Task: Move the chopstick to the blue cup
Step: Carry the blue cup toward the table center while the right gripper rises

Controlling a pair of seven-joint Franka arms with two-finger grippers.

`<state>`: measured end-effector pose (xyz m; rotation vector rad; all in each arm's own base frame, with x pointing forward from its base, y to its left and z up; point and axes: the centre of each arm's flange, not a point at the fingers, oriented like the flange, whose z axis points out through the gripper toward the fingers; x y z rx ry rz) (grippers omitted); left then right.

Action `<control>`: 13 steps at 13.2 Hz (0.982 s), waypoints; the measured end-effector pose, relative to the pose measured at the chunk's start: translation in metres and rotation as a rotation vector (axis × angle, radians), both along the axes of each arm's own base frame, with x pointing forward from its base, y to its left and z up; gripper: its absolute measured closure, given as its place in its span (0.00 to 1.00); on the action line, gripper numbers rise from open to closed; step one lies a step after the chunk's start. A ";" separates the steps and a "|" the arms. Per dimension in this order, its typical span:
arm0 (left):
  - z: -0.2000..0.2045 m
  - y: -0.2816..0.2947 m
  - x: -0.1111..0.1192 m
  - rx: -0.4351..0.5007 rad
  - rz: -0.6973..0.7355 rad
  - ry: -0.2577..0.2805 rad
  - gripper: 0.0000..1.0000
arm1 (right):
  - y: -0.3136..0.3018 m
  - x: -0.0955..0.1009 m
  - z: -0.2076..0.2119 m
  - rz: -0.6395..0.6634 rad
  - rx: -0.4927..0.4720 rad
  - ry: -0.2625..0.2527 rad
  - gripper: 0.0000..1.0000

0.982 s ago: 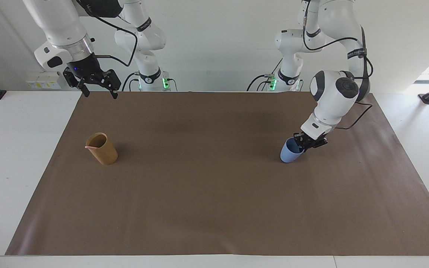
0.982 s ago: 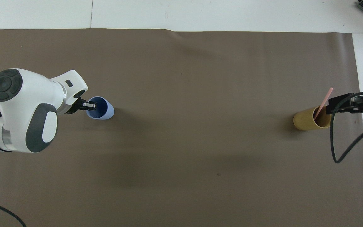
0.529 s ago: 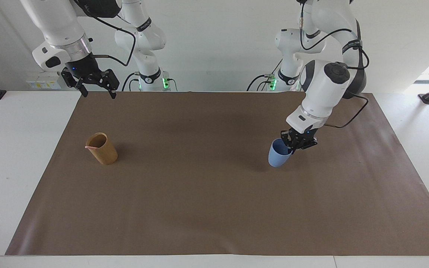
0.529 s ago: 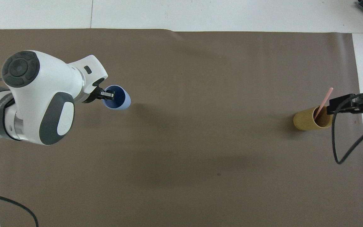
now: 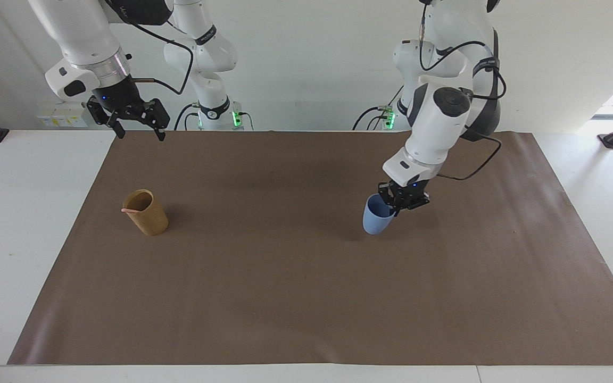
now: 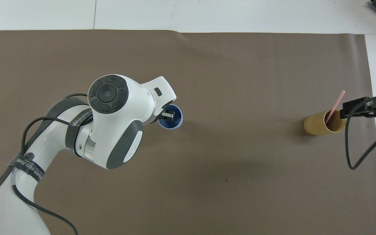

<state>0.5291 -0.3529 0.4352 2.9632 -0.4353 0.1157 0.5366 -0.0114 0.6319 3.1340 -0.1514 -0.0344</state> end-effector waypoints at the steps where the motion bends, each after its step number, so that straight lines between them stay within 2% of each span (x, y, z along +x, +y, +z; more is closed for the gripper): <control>1: -0.006 -0.015 -0.002 -0.001 -0.002 0.005 0.96 | -0.001 0.000 0.000 -0.002 0.000 0.000 0.00; 4: -0.014 -0.037 0.003 -0.011 -0.010 0.002 0.96 | -0.002 0.000 0.000 -0.004 0.000 0.000 0.00; 10: -0.047 -0.074 -0.003 -0.002 -0.024 0.028 0.96 | -0.002 0.000 0.000 -0.004 0.000 -0.001 0.00; 13: -0.045 -0.081 -0.002 -0.009 -0.024 0.021 0.96 | -0.003 0.005 0.003 0.015 -0.001 -0.043 0.00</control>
